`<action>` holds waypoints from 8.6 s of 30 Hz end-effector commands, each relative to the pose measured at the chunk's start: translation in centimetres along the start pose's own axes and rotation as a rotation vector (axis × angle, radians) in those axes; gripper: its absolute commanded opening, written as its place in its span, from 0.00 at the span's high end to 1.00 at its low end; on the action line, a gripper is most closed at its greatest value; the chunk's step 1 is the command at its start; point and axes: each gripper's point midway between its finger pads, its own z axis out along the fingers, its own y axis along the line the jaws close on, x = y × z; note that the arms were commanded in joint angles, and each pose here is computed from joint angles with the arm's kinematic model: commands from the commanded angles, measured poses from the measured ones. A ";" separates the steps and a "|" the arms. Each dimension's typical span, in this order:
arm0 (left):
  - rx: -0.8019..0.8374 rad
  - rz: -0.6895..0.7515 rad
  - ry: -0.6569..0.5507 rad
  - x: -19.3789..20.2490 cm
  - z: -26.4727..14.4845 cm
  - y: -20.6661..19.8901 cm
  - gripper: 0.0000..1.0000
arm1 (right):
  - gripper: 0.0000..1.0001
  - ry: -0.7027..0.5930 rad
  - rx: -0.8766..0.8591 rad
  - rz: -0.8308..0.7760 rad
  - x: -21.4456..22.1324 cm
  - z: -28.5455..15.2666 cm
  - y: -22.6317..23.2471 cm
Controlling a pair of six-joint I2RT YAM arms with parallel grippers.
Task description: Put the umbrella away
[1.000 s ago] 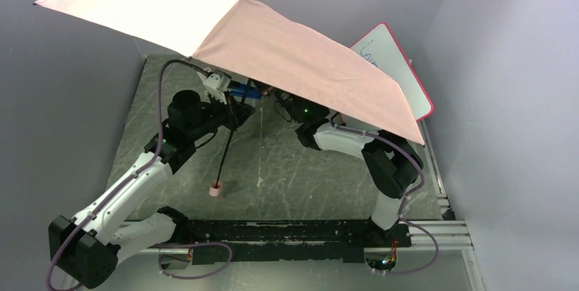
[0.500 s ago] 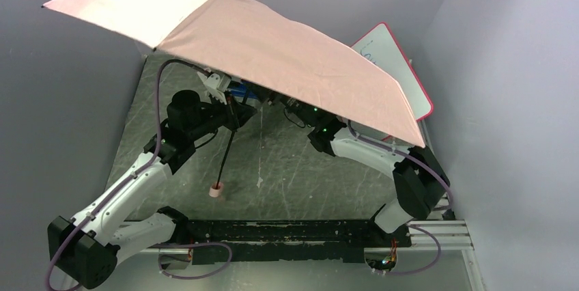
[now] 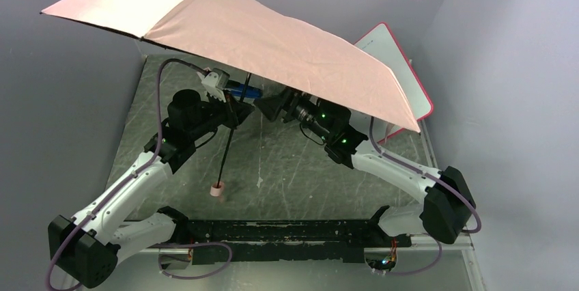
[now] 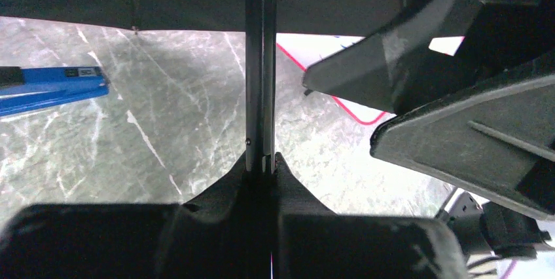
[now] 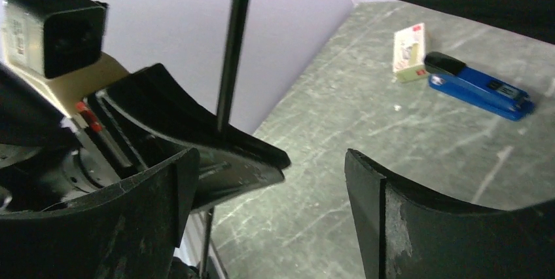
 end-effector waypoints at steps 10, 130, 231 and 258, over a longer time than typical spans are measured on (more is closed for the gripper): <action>-0.108 -0.016 -0.078 -3.1 -0.6 1.2 0.95 | 0.05 0.157 0.379 -0.039 3.2 -2.6 -7.0; -0.062 -0.019 -0.093 -3.3 0.2 0.3 0.95 | 1.00 -0.153 -0.169 0.440 3.8 8.5 1.0; -0.127 -0.037 0.207 5.6 -3.2 2.0 0.74 | 1.00 -0.093 0.327 0.461 8.3 1.5 -5.5; -0.162 -0.119 0.500 14.7 -4.5 2.9 0.32 | 1.00 -0.221 0.389 0.551 7.7 1.9 -8.7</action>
